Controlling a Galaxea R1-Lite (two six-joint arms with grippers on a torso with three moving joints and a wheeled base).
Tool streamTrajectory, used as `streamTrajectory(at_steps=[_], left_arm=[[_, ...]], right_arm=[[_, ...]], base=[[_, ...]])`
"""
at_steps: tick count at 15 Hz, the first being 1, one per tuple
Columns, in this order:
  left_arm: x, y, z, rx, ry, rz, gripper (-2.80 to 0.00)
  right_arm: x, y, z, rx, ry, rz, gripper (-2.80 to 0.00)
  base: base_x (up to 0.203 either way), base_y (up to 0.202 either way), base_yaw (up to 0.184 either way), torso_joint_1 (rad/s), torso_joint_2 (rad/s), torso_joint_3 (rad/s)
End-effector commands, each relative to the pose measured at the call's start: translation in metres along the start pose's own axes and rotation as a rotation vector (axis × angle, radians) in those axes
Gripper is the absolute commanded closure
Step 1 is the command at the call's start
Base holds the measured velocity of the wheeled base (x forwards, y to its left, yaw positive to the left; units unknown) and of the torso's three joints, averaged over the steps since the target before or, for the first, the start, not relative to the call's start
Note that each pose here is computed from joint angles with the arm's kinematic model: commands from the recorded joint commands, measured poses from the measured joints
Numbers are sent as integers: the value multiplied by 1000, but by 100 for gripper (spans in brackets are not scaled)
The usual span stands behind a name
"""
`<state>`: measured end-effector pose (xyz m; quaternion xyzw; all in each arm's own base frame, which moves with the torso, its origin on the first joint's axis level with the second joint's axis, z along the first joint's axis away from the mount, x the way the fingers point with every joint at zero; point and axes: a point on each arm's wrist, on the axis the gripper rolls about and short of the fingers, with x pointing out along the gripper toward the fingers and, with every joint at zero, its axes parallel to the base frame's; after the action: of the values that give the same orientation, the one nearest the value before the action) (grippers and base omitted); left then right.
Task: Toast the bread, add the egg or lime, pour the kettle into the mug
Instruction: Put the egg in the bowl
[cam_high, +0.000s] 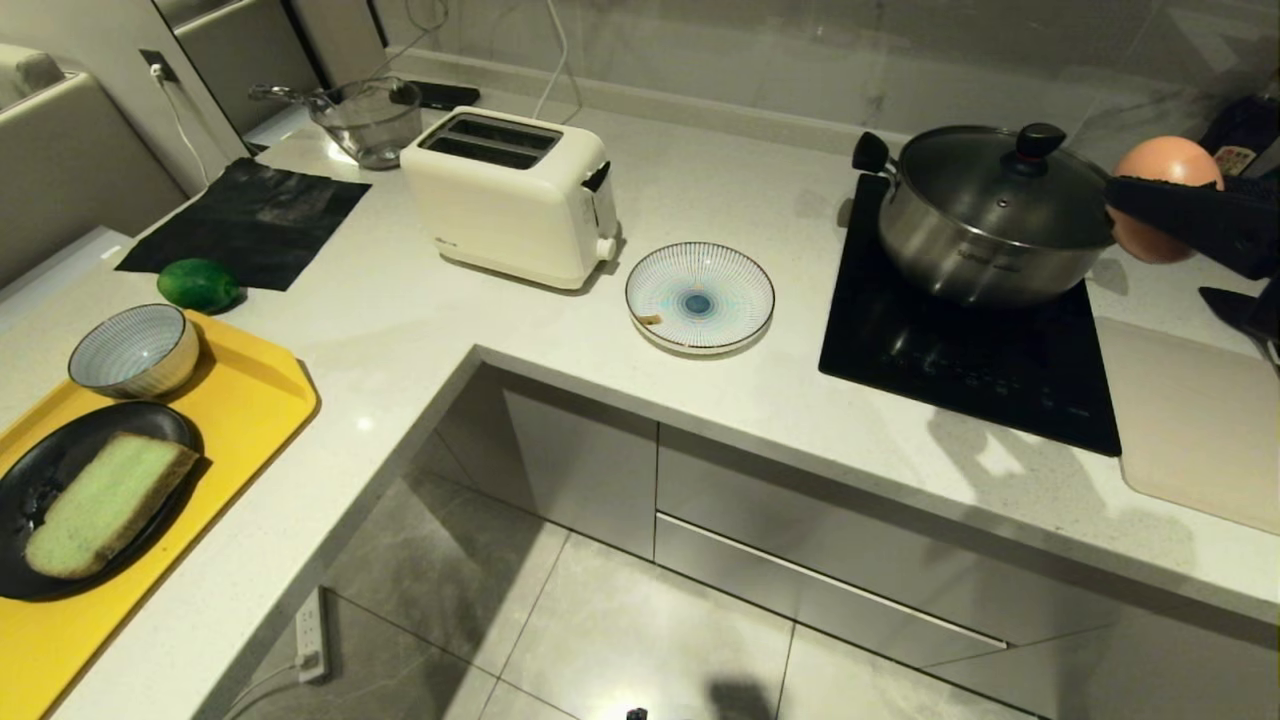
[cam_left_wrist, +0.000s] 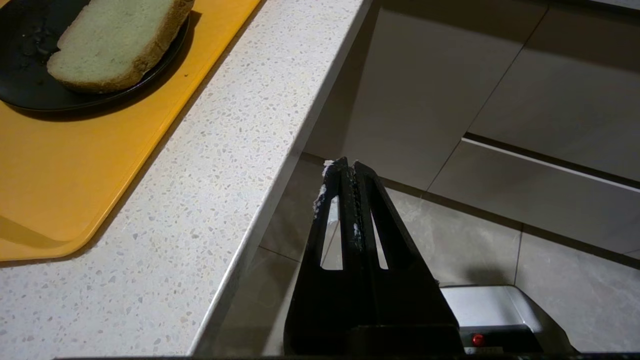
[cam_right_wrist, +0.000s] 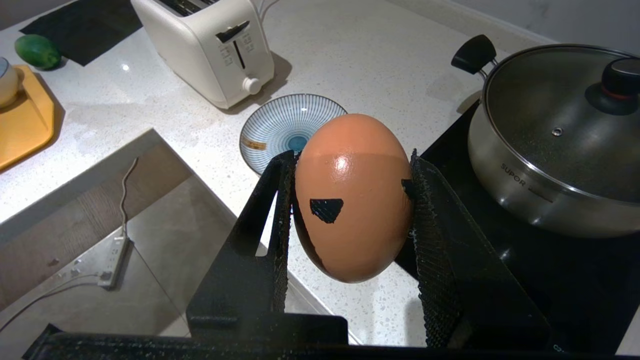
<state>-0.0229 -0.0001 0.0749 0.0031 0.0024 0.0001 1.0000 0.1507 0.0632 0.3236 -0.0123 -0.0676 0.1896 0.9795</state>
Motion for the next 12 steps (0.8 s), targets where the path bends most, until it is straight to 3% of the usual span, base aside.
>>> streamTrajectory(at_steps=[1,5,8,12], left_arm=[[0,0,0,0,1,1,0],[0,0,0,1,1,0,0],[0,0,0,1,1,1,0],[0,0,0,0,1,1,0]], right_arm=[[3,0,-2,-2,9,1,0],[8,0,-2,-5,11,1,0],[14,0,0,-7,-54,-5,0],[13,0,3,-9,-64,-4,0]], base=[[0,0,0,0,0,0],[0,0,0,0,0,0],[0,0,0,0,0,0],[0,0,0,0,0,0]])
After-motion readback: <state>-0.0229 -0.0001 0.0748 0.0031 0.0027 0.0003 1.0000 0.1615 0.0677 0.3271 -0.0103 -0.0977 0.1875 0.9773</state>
